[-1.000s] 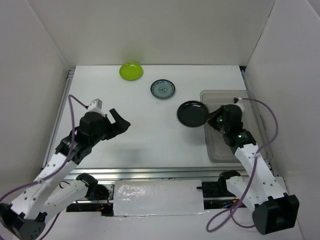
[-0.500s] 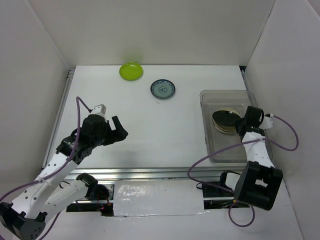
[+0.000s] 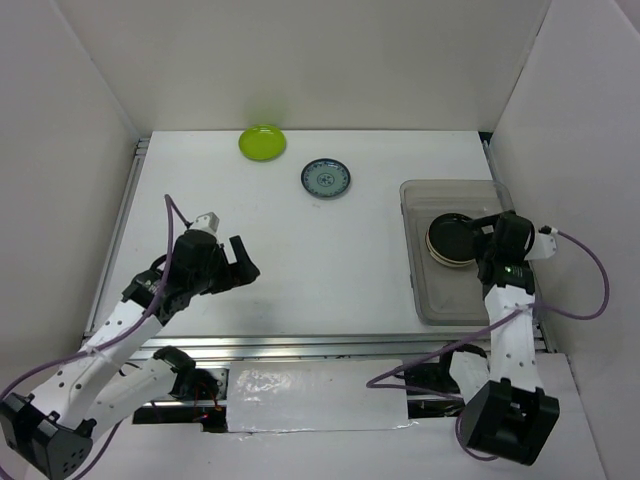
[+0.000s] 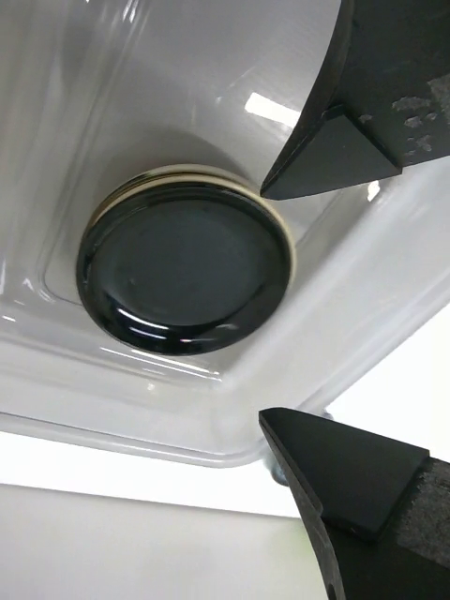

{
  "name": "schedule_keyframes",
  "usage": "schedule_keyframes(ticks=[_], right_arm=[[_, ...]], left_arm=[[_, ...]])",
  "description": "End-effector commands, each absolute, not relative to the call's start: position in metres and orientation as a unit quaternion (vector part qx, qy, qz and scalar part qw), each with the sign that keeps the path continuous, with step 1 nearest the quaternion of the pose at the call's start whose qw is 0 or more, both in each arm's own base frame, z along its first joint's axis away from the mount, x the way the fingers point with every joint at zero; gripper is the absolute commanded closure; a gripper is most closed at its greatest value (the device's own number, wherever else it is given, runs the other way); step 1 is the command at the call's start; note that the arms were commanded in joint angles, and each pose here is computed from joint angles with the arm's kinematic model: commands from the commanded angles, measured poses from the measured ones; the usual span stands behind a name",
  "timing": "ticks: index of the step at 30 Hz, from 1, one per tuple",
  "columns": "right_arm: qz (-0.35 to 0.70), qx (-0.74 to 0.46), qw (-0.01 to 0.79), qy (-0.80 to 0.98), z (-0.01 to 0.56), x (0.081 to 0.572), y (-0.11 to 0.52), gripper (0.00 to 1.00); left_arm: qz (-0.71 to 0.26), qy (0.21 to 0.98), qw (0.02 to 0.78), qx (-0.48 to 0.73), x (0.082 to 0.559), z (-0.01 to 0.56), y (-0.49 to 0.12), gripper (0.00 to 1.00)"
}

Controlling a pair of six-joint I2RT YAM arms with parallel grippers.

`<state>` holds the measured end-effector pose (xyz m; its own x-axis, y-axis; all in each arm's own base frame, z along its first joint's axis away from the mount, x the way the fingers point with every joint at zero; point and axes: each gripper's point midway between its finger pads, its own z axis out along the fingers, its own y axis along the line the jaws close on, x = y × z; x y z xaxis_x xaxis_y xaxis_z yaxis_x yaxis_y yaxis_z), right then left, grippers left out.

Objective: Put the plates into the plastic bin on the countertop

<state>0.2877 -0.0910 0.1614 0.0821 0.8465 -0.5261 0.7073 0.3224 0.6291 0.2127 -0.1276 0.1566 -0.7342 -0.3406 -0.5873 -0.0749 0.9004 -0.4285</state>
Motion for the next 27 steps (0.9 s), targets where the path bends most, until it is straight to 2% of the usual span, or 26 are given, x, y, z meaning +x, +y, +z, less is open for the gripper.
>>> schedule_keyframes(ticks=[1,3,6,7,9,10,12,13,15,16,17,18,19,20,22,23,25,26,27], right_arm=[[0.095,0.582,0.412,0.694,0.141,0.265,-0.070,0.00],[0.130,0.556,0.419,0.706,0.148,0.264,-0.053,0.00],[0.260,0.436,0.474,0.719,0.180,0.267,0.005,0.00],[0.304,0.383,0.519,0.701,0.202,0.265,0.021,0.00],[0.374,0.295,0.532,0.701,0.225,0.252,0.058,0.00],[0.383,0.277,0.539,0.697,0.238,0.242,0.065,0.00],[0.392,0.236,0.531,0.713,0.244,0.230,0.080,0.00],[0.394,0.224,0.522,0.722,0.248,0.222,0.086,0.00],[0.412,0.185,0.506,0.734,0.249,0.206,0.101,0.00],[0.415,0.177,0.503,0.737,0.248,0.202,0.104,0.00],[0.423,0.168,0.498,0.738,0.248,0.196,0.108,0.00],[0.435,0.150,0.491,0.740,0.247,0.186,0.116,0.00],[0.436,0.145,0.489,0.741,0.246,0.181,0.117,0.00],[0.437,0.140,0.489,0.742,0.247,0.177,0.118,0.00],[0.436,0.127,0.487,0.746,0.246,0.164,0.120,0.00],[0.433,0.125,0.488,0.748,0.245,0.161,0.119,0.00],[0.424,0.115,0.496,0.749,0.248,0.154,0.117,0.00],[0.421,0.113,0.497,0.750,0.248,0.152,0.117,0.00],[0.419,0.110,0.500,0.750,0.252,0.149,0.116,0.00]], left_arm=[[-0.224,0.892,0.368,-0.140,0.234,0.166,-0.140,0.01],[-0.242,0.885,0.365,-0.156,0.245,0.166,-0.150,0.01],[-0.312,0.852,0.387,-0.163,0.284,0.180,-0.182,0.01],[-0.331,0.841,0.394,-0.165,0.298,0.185,-0.190,0.01],[-0.361,0.819,0.411,-0.176,0.343,0.197,-0.212,0.01],[-0.342,0.832,0.395,-0.188,0.367,0.172,-0.217,0.01],[-0.356,0.813,0.416,-0.198,0.410,0.191,-0.232,0.01],[-0.322,0.825,0.409,-0.221,0.436,0.158,-0.229,0.01],[-0.329,0.811,0.421,-0.238,0.478,0.164,-0.239,0.01],[-0.314,0.827,0.392,-0.251,0.495,0.123,-0.240,0.01],[-0.316,0.826,0.385,-0.262,0.508,0.115,-0.243,0.01],[-0.327,0.815,0.397,-0.268,0.529,0.130,-0.247,0.03],[-0.306,0.824,0.385,-0.284,0.540,0.097,-0.245,0.04],[-0.306,0.816,0.390,-0.297,0.555,0.103,-0.247,0.04],[-0.265,0.826,0.373,-0.329,0.561,0.068,-0.239,0.06],[-0.263,0.824,0.374,-0.333,0.568,0.070,-0.240,0.07],[-0.247,0.832,0.363,-0.340,0.571,0.048,-0.239,0.12],[-0.251,0.826,0.373,-0.340,0.580,0.055,-0.242,0.13],[-0.241,0.833,0.365,-0.339,0.579,0.048,-0.242,0.19]])
